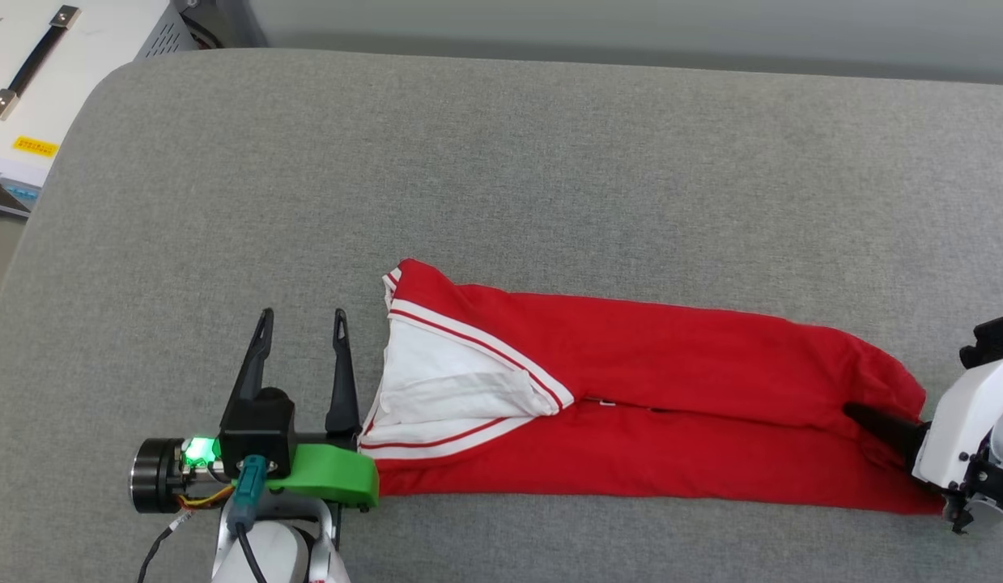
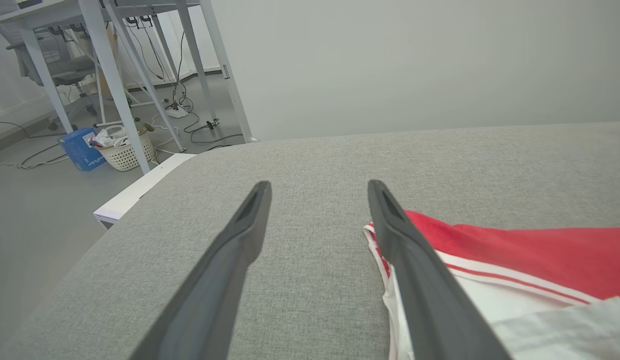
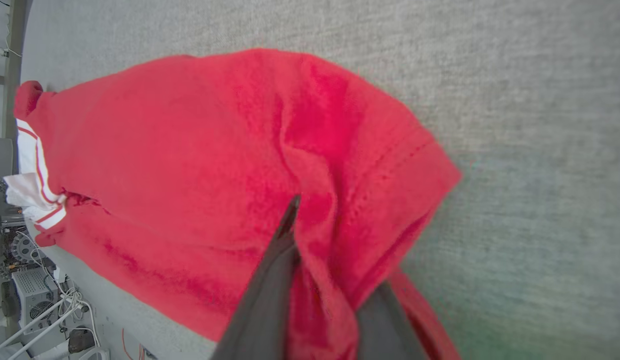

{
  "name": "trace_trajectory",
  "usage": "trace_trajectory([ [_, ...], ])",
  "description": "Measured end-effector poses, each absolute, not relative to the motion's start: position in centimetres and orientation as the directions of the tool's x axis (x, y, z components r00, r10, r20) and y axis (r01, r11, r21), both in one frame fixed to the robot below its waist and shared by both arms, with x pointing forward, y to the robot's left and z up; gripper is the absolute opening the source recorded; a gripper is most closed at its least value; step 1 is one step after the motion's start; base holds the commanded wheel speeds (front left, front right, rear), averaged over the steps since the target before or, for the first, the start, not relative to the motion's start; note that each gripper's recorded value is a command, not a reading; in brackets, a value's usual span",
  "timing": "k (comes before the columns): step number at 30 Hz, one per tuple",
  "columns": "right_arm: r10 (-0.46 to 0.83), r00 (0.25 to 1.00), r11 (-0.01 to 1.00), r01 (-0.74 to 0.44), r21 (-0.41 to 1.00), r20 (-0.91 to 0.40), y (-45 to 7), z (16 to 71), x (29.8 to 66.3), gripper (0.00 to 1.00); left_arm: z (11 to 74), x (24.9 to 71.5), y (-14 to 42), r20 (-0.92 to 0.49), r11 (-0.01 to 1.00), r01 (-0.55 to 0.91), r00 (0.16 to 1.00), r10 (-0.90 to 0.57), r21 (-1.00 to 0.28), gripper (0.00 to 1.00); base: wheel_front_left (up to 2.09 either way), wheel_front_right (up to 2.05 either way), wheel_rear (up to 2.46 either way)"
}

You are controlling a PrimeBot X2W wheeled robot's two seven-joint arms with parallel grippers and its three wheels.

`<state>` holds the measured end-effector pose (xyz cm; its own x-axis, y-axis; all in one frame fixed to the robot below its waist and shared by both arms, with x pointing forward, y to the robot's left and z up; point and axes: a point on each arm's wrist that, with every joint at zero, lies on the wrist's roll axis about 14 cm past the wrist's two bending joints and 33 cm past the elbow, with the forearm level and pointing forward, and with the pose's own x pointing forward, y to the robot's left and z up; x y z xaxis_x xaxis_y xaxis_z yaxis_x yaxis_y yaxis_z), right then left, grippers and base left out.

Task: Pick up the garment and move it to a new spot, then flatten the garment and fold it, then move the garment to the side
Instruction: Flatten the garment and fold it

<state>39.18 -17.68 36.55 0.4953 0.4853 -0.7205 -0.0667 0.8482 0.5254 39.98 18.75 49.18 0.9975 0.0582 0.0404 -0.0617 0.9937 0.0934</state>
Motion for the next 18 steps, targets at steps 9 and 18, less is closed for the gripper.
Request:
trace_trajectory([
  [9, 0.358, 0.58, 0.912, -0.051, 0.406, -0.732, -23.5, 38.9, 39.8, 0.0, 50.2, 38.7, 18.4, 0.07, 0.994, -0.046, 0.997, 0.039, 0.096, 1.0, 0.0, 0.0, 0.0],
  [18, 0.336, 0.604, 0.926, -0.071, 0.371, -0.723, -25.1, 40.9, 39.3, 0.0, 50.5, 37.6, 18.9, 0.076, 0.994, -0.057, 0.996, 0.05, 0.097, 1.0, 0.0, 0.0, 0.0],
])
